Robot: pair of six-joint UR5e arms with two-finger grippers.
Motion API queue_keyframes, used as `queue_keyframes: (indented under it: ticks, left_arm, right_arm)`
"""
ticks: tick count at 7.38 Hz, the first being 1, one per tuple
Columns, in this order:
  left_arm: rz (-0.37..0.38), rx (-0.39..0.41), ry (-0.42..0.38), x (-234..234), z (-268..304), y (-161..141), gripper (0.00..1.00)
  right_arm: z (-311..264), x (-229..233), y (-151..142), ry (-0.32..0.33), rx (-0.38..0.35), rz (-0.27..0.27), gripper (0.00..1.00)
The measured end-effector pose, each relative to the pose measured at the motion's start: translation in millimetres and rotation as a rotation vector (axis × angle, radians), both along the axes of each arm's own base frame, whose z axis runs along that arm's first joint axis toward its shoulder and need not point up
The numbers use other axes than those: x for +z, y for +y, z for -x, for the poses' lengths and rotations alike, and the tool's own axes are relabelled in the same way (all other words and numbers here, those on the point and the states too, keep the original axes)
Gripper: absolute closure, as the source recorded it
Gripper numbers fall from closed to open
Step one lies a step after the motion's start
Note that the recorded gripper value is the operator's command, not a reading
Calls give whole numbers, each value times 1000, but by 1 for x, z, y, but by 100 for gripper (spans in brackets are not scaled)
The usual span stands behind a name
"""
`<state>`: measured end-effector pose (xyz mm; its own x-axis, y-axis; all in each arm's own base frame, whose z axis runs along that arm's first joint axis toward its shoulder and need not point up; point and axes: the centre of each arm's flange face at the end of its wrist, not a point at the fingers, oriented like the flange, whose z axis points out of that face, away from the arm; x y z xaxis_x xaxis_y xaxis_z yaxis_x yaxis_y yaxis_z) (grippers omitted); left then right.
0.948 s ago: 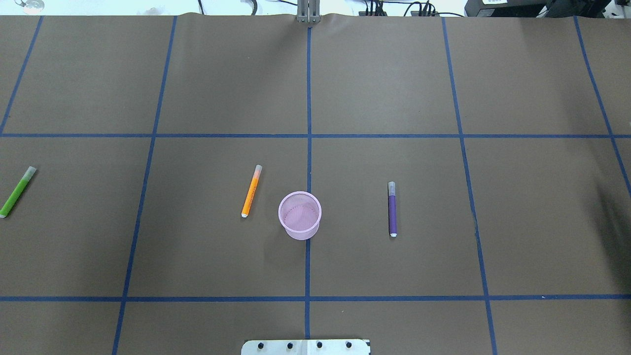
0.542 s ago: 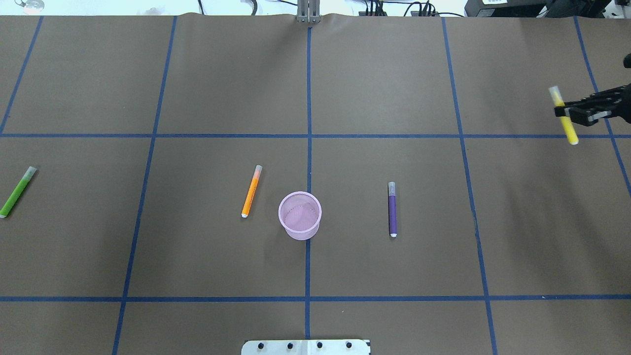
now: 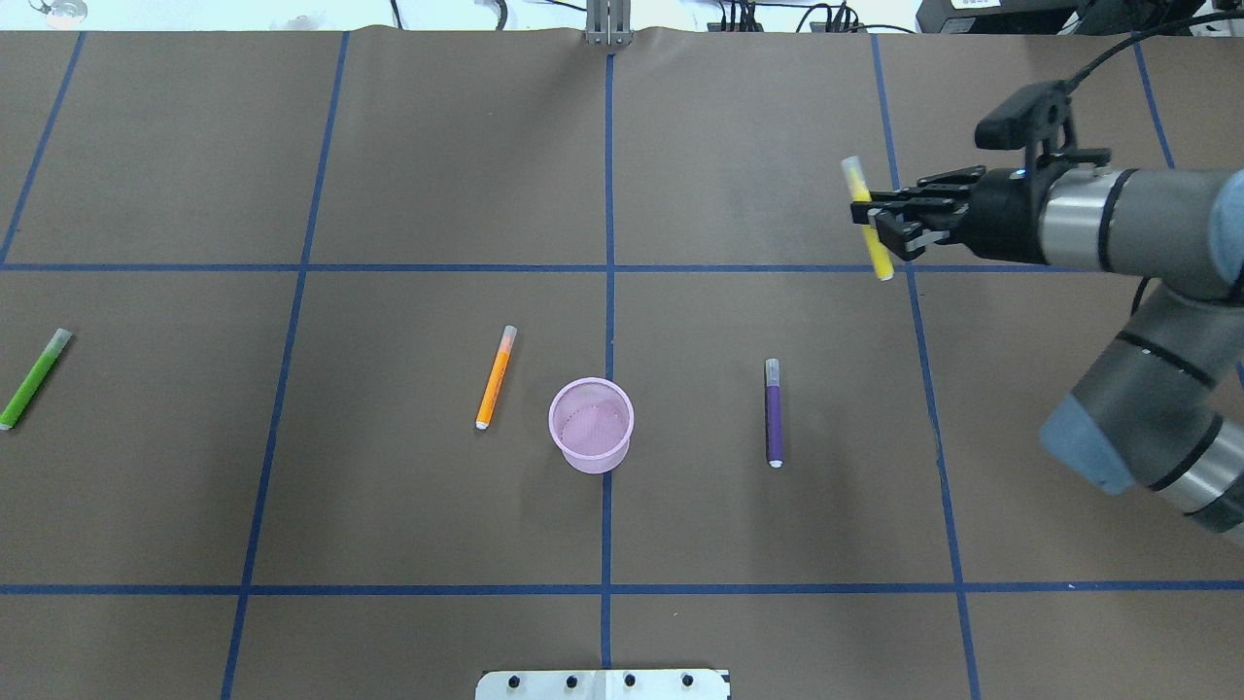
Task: Collect pens into pen holder
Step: 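Carry the yellow highlighter with the right gripper over the pink cup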
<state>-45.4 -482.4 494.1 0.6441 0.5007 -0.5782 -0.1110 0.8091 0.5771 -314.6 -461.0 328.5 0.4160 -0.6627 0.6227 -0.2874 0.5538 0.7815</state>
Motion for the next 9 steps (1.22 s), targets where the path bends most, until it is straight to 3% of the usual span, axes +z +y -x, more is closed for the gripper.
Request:
queue_keyframes:
  ticks: [2,4,6,8,9]
  left_arm:
    - [8,3,0,4,-1,-1,0]
    - [14,6,0,6,-3,-1,0]
    - [16,9,0,7,-4,-2,0]
    - [16,10,0,8,-5,-2,0]
    - [16,10,-1,8,-5,-1,0]
  right_arm:
    - [89,-64,49,-113,11,-87,100]
    - [156,-108,108,-171,34,-137,100]
    - [192,-127,144,-176,65,-165,91]
    - [210,-127,150,-146,85,-188,91]
    - [218,-125,148,-135,91,-192,84]
